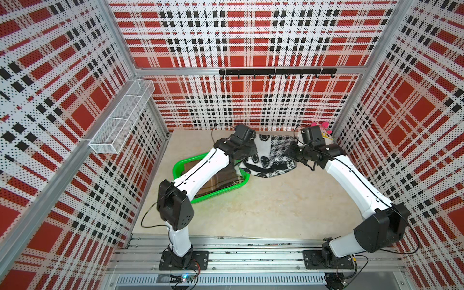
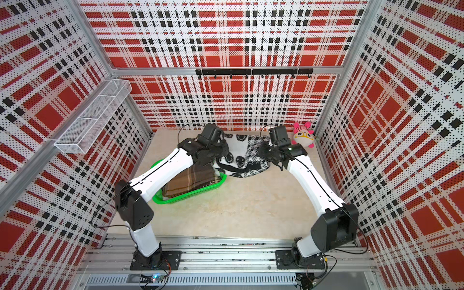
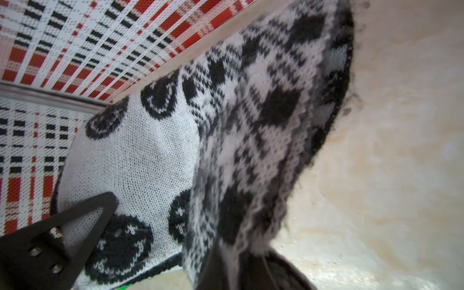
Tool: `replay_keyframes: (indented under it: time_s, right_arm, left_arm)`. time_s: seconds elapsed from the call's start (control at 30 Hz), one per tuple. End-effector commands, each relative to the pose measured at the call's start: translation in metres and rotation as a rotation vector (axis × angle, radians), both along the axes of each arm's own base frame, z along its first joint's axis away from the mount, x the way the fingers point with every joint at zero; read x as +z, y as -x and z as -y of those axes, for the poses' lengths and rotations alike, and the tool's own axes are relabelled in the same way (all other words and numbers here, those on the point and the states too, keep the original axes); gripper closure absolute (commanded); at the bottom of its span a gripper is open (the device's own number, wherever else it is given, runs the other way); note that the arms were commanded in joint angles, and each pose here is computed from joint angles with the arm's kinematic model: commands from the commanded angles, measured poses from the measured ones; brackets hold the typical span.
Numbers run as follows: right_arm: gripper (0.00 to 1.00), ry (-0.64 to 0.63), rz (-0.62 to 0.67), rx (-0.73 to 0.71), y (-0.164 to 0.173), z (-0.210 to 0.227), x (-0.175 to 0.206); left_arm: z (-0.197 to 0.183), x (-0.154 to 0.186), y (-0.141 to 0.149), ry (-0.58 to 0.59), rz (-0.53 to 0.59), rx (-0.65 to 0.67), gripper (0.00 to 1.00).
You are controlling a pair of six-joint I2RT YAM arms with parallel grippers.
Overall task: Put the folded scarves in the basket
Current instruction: Place the scarf in the basket.
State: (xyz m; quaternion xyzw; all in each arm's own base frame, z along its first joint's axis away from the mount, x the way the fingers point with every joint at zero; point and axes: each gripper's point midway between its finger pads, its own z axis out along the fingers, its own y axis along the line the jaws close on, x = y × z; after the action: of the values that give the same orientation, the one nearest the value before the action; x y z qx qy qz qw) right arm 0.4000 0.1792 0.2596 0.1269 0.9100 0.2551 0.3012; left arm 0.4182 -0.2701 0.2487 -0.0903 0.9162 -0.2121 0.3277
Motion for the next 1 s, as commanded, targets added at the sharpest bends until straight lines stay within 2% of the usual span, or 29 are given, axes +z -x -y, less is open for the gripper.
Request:
replay_keyframes:
  time_s: [0.0, 0.2, 0.4, 0.67, 0.97]
  right_arm:
    - [1.00, -0.069, 0.044, 0.093, -0.016, -0.054, 0.016]
    - [1.00, -0.130, 0.023, 0.227, -0.033, -0.133, 0.010]
    - [1.00, -0.162, 0.001, 0.338, -0.030, -0.194, 0.002]
    - [1.00, -0.167, -0.058, 0.394, -0.015, -0.240, -0.029]
    - [1.00, -0.126, -0.111, 0.407, -0.004, -0.256, -0.060]
  left_arm:
    - [-0.057, 0.012, 0.006, -0.015, 0.026, 0.108, 1.00]
    - [-0.156, 0.009, 0.024, -0.008, 0.016, 0.295, 1.00]
    - [-0.227, 0.002, 0.047, -0.013, 0.013, 0.445, 1.00]
    - [-0.268, -0.016, 0.071, -0.024, -0.013, 0.543, 1.00]
    - [-0.295, -0.048, 0.095, -0.064, -0.059, 0.613, 1.00]
